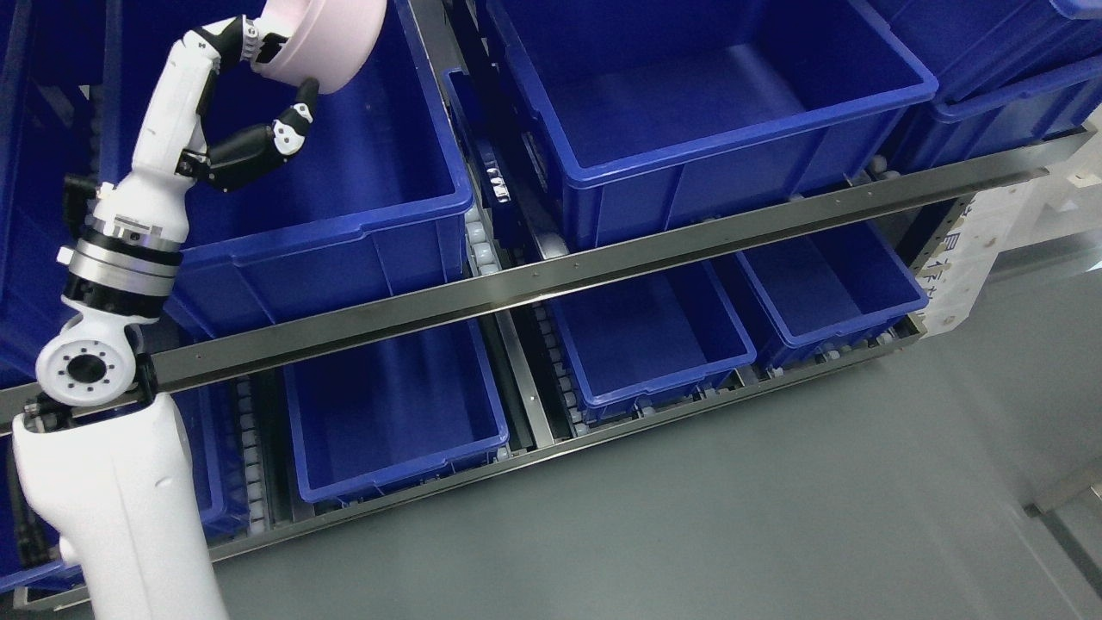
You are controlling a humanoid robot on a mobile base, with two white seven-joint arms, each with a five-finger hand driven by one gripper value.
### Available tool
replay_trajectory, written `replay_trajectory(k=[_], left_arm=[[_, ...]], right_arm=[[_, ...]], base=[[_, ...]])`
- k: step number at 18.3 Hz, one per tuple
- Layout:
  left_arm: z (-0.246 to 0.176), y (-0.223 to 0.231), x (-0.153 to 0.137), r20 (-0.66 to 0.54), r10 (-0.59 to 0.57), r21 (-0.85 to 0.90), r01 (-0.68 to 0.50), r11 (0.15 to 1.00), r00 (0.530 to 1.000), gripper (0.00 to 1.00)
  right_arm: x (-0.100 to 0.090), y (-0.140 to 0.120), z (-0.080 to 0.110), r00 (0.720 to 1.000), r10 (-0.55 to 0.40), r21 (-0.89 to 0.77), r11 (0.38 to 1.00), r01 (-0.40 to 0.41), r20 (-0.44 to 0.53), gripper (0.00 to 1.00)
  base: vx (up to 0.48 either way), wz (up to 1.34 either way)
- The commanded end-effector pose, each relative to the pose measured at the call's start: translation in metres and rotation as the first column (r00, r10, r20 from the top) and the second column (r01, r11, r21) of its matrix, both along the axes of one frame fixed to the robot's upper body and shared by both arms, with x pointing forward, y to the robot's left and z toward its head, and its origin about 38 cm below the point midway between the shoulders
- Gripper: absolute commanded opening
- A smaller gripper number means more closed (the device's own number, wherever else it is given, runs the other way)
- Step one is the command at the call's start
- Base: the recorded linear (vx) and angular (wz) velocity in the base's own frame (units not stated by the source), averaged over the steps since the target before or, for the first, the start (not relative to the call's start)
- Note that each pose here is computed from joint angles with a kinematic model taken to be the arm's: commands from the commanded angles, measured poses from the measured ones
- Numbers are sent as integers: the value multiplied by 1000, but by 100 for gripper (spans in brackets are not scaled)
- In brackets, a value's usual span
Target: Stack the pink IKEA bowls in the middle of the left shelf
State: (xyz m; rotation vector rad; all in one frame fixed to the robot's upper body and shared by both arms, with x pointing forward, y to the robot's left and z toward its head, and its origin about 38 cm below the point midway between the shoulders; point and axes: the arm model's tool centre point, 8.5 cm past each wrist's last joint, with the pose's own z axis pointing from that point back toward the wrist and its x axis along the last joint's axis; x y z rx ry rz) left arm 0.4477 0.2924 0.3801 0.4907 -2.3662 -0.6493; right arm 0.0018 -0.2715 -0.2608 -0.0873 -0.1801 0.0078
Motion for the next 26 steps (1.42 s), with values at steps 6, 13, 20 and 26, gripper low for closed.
replay_trajectory(k=[6,13,20,26], left_arm=[[-3,45,20,-157,136,-75,-149,986,978,3],[-23,86,36,-291,192,76,-177,981,937,3],[-46,88,55,-375,206,112,-176,978,904,7],[-44,89,70,-400,288,49,-293,955,870,75]], right_arm=[[0,-11,1,1000,0,-15,1000,0,-1,100],[0,-11,1,1000,0,-15,1000,0,-1,100],[0,-11,1,1000,0,-15,1000,0,-1,100],[0,-11,1,1000,0,-15,1000,0,-1,100]], base=[[20,77],[11,40],[0,0],[0,0]])
